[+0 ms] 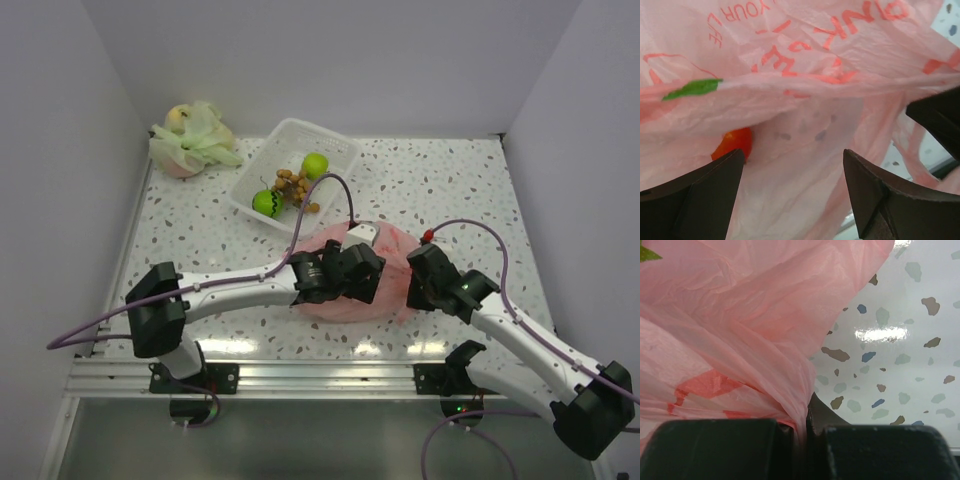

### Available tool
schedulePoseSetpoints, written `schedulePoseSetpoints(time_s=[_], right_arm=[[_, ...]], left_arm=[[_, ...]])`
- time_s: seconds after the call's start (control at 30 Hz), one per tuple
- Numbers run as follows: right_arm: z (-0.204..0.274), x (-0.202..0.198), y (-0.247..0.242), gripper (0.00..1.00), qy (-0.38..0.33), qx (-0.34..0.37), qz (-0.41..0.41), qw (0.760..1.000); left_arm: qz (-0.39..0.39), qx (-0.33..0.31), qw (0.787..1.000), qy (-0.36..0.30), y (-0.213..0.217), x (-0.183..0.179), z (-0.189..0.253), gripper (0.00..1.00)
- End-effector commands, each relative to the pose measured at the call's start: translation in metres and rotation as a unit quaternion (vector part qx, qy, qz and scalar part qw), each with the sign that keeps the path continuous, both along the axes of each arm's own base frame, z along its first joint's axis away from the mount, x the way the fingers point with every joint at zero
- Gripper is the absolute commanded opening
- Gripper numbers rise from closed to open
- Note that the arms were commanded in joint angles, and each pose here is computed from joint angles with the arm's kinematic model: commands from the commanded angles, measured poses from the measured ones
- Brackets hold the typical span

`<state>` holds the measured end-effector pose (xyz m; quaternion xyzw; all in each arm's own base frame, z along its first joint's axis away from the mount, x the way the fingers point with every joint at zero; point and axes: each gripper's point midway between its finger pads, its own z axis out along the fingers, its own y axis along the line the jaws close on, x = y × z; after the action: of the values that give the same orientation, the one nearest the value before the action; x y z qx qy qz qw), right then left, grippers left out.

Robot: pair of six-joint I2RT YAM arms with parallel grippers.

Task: Untie the knot of the plastic bag and take out the fruit

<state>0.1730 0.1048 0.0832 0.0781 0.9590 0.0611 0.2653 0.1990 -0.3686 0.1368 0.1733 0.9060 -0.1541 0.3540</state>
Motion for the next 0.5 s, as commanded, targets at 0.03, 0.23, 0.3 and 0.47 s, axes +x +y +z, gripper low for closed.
schedulePoseSetpoints(time_s=[0.03,0.23,0.3,0.47], right_arm=[[0.004,0.002,0.006,0.00,-0.011,0.021,0.001,1.000],[0.006,0.001,0.012,0.00,-0.013,0.039,0.008,0.999],[0.005,0.000,0.013,0.01,-0.011,0.042,0.010,0.999],[0.004,-0.001,0.017,0.01,-0.013,0.053,0.019,0.998]], left_arm=[[0.050,-0.031,0.997,-0.060,-0.017,0.047,0.009,0.86],[0.084,-0.005,0.994,-0.072,-0.019,0.083,-0.021,0.93],[0.094,-0.002,0.993,-0.075,-0.018,0.092,-0.027,0.96],[0.105,-0.001,0.990,-0.093,-0.022,0.110,-0.037,1.00]])
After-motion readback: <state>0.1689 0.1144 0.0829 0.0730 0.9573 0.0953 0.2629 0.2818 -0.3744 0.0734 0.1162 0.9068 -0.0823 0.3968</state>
